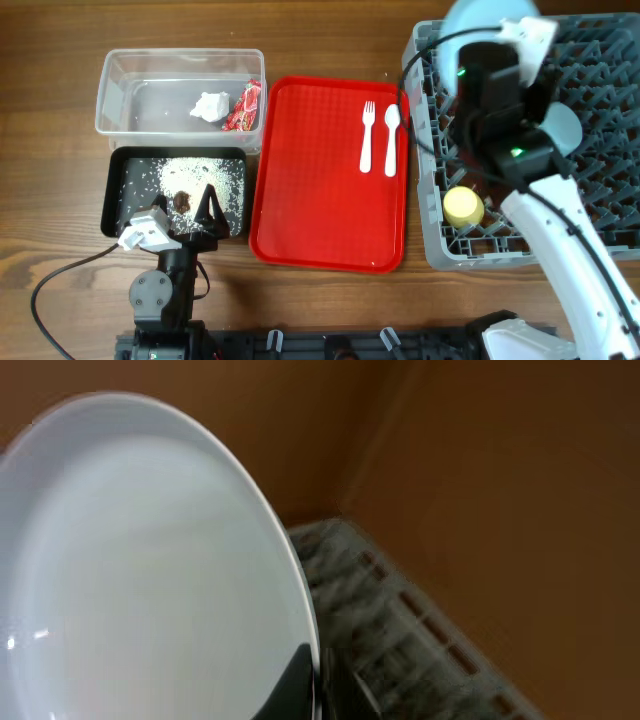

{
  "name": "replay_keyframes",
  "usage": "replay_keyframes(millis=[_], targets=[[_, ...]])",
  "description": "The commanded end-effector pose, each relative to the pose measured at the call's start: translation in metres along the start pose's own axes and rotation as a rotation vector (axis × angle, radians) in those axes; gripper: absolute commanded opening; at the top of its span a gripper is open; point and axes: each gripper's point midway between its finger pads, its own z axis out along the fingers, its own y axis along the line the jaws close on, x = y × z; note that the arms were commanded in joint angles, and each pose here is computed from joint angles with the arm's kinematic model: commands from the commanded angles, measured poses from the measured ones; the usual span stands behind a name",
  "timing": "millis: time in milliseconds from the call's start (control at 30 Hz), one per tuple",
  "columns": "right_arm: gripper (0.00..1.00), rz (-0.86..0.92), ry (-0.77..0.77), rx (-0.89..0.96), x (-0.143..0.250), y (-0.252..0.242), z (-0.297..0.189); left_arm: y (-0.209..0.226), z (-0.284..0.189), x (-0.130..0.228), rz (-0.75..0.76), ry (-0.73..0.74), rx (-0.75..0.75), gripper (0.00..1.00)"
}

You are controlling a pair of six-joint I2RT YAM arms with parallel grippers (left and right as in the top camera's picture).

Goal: Sort waste into correct bins and load items into the dishwasher rack
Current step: 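Lift the plate and stand it upright in the rack's back row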

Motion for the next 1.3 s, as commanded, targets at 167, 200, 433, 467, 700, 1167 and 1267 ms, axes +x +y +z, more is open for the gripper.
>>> replay_keyframes(millis=[167, 200, 433, 467, 700, 1167, 1267], targets=[[0.04, -0.469, -0.018, 0.069, 0.005, 0.038, 0.054, 0.000, 0.000, 0.000, -0.002, -0.002, 0.003, 1.00], [0.04, -0.504, 0.002, 0.079, 0.014, 0.043, 0.059, 0.000, 0.000, 0.000, -0.002, -0.002, 0.003, 1.00], [0.04, -0.599, 0.065, 0.051, 0.056, 0.081, 0.083, 0.000, 0.000, 0.000, -0.002, -0.002, 0.003, 1.00], [0.04, -0.599, 0.061, 0.035, 0.057, 0.084, 0.084, 0.000, 0.000, 0.000, -0.002, -0.002, 0.003, 1.00], [0.67, -0.525, -0.002, 0.036, 0.036, 0.091, 0.066, 0.000, 0.000, 0.000, -0.002, -0.002, 0.003, 1.00], [0.72, -0.286, 0.360, -1.164, 0.118, 0.243, -0.155, 0.000, 0.000, 0.000, -0.002, -0.002, 0.003, 1.00], [0.72, -0.155, 0.581, -1.175, 0.145, 0.250, -0.165, 0.000, 0.000, 0.000, -0.002, -0.002, 0.003, 1.00]])
